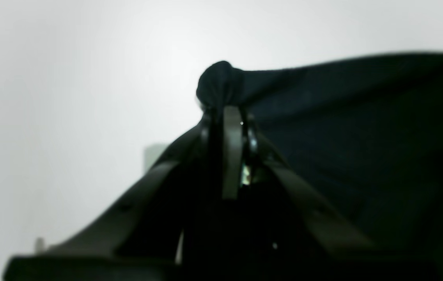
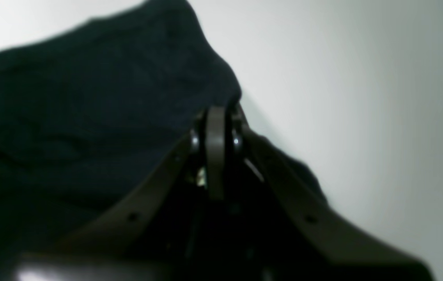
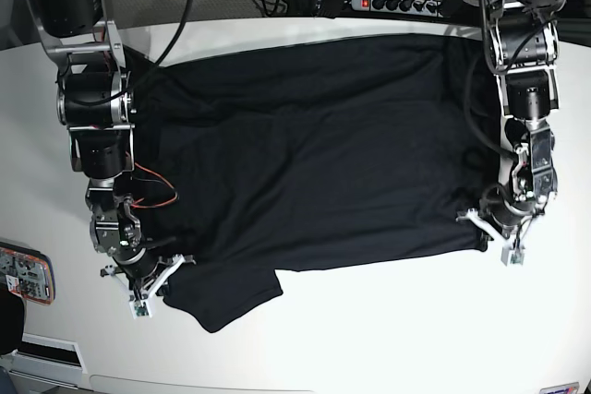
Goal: Fold the T-shirt properly
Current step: 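Lift the hem edge with both grippers and fold it over toward the collar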
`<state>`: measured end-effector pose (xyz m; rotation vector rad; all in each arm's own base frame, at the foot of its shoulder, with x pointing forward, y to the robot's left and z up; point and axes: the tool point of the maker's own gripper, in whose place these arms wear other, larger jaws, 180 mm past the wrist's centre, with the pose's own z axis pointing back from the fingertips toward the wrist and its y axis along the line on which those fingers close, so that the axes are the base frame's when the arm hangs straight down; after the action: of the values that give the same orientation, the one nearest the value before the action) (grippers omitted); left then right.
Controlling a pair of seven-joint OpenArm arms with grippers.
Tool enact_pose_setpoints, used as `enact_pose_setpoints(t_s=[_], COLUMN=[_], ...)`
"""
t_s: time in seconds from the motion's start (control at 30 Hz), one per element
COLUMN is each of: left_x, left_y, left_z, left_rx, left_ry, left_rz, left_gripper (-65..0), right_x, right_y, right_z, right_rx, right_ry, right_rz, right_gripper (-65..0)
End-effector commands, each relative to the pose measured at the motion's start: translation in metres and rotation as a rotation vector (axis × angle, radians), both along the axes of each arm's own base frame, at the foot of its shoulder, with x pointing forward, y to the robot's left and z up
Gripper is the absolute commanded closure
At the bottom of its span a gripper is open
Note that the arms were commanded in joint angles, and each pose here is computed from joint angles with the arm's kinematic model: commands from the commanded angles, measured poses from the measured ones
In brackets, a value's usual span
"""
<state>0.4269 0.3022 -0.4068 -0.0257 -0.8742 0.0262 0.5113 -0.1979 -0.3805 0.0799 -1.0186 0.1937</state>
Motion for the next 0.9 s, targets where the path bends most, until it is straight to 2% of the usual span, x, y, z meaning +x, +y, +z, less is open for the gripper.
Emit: enact_pose_setpoints(t_s=[0.0,0.1,0.23,0.4,0.5,0.63,0.8,0.87], left_x=[0.017,0.025,0.029,0.029,0.035,0.036,0.031,0.031], left_y=[0.018,0.020,0.023,0.028,0.028,0.030,0.027,0.022], left_z=[0.030,0.041,0.045,0.044,0.052,0.055,0.048,0.056], left_rx=[0.028,0.032,0.096,0.170,0.174,0.179,0.171,0.187], left_ry=[-0.077,-0.101,-0.094,-0.072,-0.089,-0.094,-0.080,-0.111], left_rz=[0.019,0.019,0.001,-0.021,-0.020,-0.019,-0.022,-0.039], left_gripper=[0.0,0.0,0.0,0.0,0.0,0.0,0.0,0.0], right_x=[0.020,0.017,-0.008,0.003,0.002,-0.002,0.006,-0.001], right_y=[-0.006,-0.006,-0.005,0.003,0.001,-0.019,-0.025,-0.023], right_z=[0.033,0.030,-0.003,0.025,0.026,0.022,0.048,0.046], right_rx=[0.007,0.008,0.009,0.003,0.004,0.046,0.057,0.049], right_ry=[-0.091,-0.088,-0.033,-0.111,-0.114,-0.090,-0.162,-0.168], right_rz=[-0.012,-0.012,-0.008,0.015,0.011,-0.070,-0.086,-0.077], right_gripper=[0.0,0.0,0.0,0.0,0.0,0.0,0.0,0.0])
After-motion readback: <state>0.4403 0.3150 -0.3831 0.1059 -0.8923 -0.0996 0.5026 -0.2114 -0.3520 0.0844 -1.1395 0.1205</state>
